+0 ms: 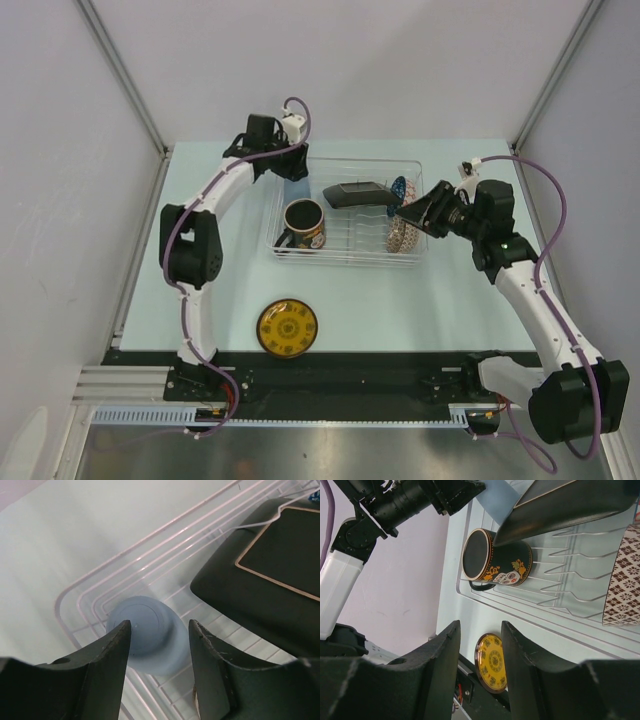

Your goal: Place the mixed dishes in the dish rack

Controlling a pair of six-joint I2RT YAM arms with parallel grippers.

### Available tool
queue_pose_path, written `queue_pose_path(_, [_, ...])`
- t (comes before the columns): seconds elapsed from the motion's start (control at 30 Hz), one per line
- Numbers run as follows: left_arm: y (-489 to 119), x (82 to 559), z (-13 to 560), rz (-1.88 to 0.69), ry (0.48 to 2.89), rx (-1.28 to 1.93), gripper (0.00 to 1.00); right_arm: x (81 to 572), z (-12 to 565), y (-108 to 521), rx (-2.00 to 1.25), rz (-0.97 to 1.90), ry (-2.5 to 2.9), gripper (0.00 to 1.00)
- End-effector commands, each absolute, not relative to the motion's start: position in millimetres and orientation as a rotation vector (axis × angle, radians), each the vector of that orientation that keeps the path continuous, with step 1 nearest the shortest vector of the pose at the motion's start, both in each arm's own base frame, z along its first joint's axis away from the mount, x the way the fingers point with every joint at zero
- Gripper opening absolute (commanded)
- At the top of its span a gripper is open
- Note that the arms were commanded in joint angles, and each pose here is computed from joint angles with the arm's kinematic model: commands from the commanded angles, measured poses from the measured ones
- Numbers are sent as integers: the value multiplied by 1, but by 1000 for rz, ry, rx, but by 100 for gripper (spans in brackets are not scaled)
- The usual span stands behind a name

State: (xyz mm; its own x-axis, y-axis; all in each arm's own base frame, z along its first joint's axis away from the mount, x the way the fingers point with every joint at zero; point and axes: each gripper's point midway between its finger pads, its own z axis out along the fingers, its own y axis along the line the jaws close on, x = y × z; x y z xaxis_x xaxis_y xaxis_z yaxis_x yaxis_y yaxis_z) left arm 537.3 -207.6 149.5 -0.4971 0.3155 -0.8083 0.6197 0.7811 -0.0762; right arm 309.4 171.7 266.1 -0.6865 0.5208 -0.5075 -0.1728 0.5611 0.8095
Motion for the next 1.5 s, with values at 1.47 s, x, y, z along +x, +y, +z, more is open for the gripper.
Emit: queue_pose_path(1.47, [-152, 329, 304, -622, 1998, 776, 57, 247, 248, 238, -84, 1164, 2147, 50])
